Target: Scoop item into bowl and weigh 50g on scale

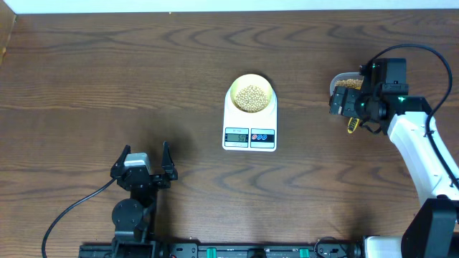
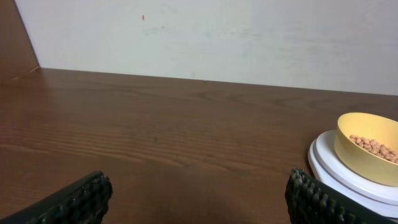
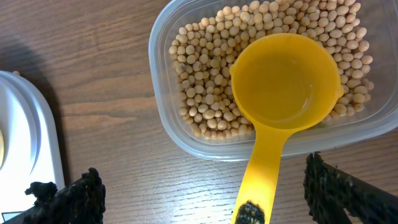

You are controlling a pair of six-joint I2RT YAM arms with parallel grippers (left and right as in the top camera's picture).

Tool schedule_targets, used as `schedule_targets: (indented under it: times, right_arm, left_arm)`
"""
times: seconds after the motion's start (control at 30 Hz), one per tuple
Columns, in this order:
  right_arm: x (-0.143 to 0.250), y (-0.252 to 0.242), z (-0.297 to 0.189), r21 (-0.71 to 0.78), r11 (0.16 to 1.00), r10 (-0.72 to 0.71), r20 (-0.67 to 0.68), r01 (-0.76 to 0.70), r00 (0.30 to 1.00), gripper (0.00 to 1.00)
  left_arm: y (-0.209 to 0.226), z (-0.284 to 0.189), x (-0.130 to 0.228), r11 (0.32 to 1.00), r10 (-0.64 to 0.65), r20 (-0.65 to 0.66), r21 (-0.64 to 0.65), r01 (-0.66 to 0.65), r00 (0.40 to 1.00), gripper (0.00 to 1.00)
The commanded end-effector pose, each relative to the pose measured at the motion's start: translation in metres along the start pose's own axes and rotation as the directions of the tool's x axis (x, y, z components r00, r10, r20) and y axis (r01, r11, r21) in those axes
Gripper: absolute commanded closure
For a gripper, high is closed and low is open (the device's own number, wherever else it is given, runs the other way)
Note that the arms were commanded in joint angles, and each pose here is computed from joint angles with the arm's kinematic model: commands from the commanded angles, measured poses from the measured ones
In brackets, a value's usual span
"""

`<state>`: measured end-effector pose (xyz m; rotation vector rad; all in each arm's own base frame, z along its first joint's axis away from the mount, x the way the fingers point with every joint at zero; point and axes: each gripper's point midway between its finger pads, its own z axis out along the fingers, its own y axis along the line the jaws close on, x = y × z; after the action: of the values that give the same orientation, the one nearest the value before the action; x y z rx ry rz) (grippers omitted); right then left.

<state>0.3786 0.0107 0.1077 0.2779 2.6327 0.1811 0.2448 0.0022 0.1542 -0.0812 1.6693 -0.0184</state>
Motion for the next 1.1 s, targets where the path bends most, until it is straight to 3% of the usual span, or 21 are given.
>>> schedule_targets:
  times: [0.0,1.07]
  right_arm:
    - [-0.0010,0.0002,0.0004,-0.004,1.000,-0.012,-0.001,0.012,1.000,0.01]
    - [-0.0022,-0.0043,0.0003,0.019,1.000,-0.011,0.004,0.011,1.000,0.01]
  left_arm:
    - [0.0035,0.0007,0.0175,1.000,0.006,-0.054,-0.015,-0.007,0.999,0.09]
    - [0.0035,0.0007,0.0175,1.000,0.006,-0.054,-0.015,-0.007,0.999,0.09]
